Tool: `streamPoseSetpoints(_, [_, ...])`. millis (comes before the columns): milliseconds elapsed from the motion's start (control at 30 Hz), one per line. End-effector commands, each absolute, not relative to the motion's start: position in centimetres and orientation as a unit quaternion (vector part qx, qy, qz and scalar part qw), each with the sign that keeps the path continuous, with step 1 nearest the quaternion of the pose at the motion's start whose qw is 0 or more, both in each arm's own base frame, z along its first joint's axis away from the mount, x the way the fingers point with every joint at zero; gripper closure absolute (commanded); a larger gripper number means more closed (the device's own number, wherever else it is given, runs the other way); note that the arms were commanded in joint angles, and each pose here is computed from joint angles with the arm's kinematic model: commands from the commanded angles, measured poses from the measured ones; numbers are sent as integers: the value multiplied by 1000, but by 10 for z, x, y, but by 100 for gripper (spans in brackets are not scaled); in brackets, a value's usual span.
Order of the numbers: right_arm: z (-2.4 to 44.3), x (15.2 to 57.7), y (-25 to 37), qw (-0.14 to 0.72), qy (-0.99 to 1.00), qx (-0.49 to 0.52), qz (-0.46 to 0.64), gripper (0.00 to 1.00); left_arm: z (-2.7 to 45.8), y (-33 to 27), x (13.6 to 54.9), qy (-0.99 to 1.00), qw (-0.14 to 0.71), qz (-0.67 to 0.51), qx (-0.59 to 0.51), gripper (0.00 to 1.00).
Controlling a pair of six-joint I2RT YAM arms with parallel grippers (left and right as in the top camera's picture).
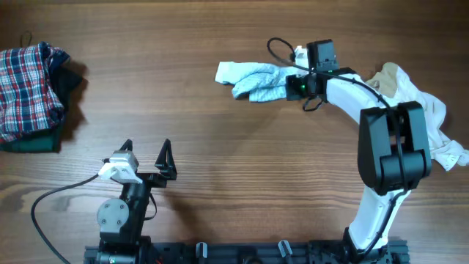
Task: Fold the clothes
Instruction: 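Lower the pants onto the table center with the right gripper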
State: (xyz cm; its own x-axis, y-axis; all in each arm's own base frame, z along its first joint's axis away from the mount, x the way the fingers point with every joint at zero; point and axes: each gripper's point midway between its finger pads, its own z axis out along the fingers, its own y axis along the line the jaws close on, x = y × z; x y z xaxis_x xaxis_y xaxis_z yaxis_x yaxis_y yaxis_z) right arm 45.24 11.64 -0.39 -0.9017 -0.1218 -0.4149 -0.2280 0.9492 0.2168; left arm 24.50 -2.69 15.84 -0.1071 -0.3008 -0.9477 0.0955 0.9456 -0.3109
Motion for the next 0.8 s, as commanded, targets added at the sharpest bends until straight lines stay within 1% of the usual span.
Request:
streamPoseSetpoints(0, [-42,393,139,87,979,-93,161,96,156,-24,245,730,665,-142,-74,0])
streamPoseSetpoints(233, [-45,309,184,-43,975,-168,140,96,156,-24,245,730,665,-142,-74,0])
streamPoseSetpoints(333, [-43,280,200,-79,968,-204,126,97,156,-24,245,730,665,-142,-74,0])
streamPoseSetpoints(433, [-38,275,206,-77,965,-223,112,96,156,-24,245,730,665,-142,-74,0])
streamPoseSetpoints(667, [-21,307,216,-30,968,-229,102,96,156,-24,245,730,665,-142,-74,0])
streamPoseSetpoints(767, [-21,308,216,-28,968,-229,100,96,156,-24,245,730,665,-142,-74,0])
